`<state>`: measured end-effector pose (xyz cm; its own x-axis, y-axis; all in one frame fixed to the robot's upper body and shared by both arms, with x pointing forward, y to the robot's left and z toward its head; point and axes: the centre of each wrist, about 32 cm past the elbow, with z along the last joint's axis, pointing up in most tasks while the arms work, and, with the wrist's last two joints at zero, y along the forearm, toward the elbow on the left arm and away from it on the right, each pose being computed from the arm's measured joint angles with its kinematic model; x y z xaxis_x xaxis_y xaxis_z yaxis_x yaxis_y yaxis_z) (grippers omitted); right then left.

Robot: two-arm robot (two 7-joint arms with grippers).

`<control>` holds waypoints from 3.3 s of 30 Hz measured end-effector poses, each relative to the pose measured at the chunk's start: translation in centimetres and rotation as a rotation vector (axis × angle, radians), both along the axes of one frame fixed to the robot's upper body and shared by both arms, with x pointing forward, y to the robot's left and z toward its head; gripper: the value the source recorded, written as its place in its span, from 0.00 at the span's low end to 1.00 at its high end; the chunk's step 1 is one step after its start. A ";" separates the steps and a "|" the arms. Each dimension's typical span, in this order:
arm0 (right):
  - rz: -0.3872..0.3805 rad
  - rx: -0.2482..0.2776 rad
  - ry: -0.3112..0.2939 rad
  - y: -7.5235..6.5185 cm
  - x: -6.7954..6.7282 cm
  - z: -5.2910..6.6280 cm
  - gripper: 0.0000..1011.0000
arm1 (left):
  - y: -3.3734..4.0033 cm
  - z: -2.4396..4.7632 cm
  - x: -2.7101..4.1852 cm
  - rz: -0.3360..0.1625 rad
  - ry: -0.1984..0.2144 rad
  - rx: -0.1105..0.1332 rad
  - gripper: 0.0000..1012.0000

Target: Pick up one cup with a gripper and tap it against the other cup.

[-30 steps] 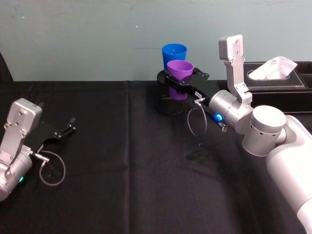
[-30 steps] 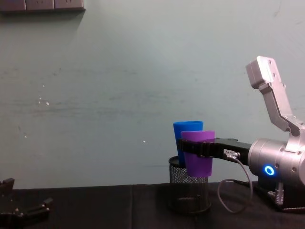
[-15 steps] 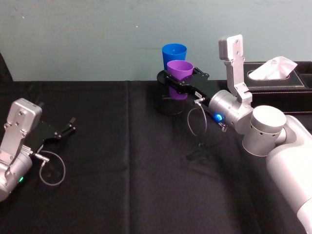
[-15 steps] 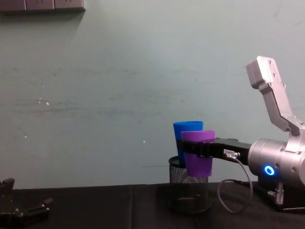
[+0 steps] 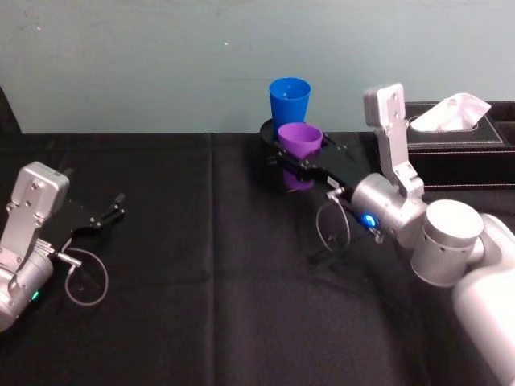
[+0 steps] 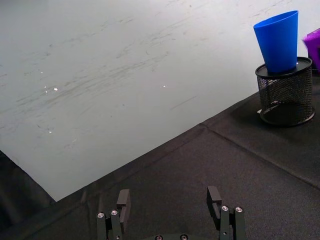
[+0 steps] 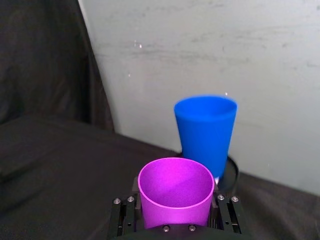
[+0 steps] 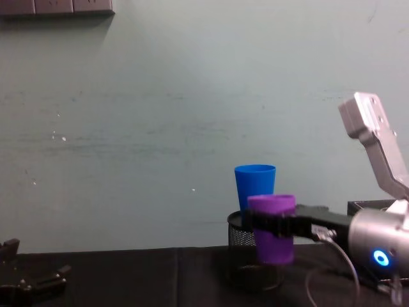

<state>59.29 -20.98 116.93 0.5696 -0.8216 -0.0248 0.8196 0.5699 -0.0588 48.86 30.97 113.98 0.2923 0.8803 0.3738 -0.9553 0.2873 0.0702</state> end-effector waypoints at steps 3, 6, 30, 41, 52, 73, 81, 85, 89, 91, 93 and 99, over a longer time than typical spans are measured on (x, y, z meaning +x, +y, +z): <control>0.007 -0.012 0.009 -0.4 -1.3 -1.0 0.73 | 0.00 0.00 0.00 0.000 0.000 0.000 0.99; 0.015 -0.030 0.009 -0.6 -2.6 -2.1 0.73 | 0.00 0.00 0.00 0.000 0.000 0.000 0.99; 0.081 -0.024 -0.061 -1.4 -6.5 -7.9 0.73 | 0.00 0.00 0.00 0.000 0.000 0.000 0.99; 0.090 -0.017 -0.061 -1.5 -7.4 -5.7 0.98 | 0.00 0.00 0.00 0.000 0.000 0.000 0.99; 0.042 -0.003 -0.091 -1.9 -8.2 -2.7 0.99 | 0.00 0.00 0.00 0.000 0.000 0.000 0.99; -0.385 -0.105 -0.098 -3.4 -6.8 -2.1 0.99 | 0.00 0.00 0.00 0.000 0.000 0.000 0.99; -0.419 -0.157 -0.099 -3.1 -6.6 -1.8 0.99 | 0.00 0.00 0.00 0.000 0.000 0.000 0.99; -0.430 -0.186 -0.094 -2.8 -6.6 -1.4 0.99 | 0.00 0.00 0.00 0.000 0.000 0.000 0.99; -0.430 -0.185 -0.095 -2.8 -6.6 -1.4 0.99 | 0.00 0.00 0.00 0.000 0.000 0.000 0.99; -0.429 -0.183 -0.095 -2.9 -6.6 -1.4 0.99 | 0.00 0.00 0.00 0.000 0.000 0.000 0.99; -0.429 -0.182 -0.095 -2.9 -6.6 -1.4 0.99 | 0.00 0.00 0.00 0.000 0.000 0.000 0.99; -0.429 -0.180 -0.096 -2.9 -6.6 -1.4 0.99 | 0.00 0.00 0.00 0.000 0.000 0.000 0.99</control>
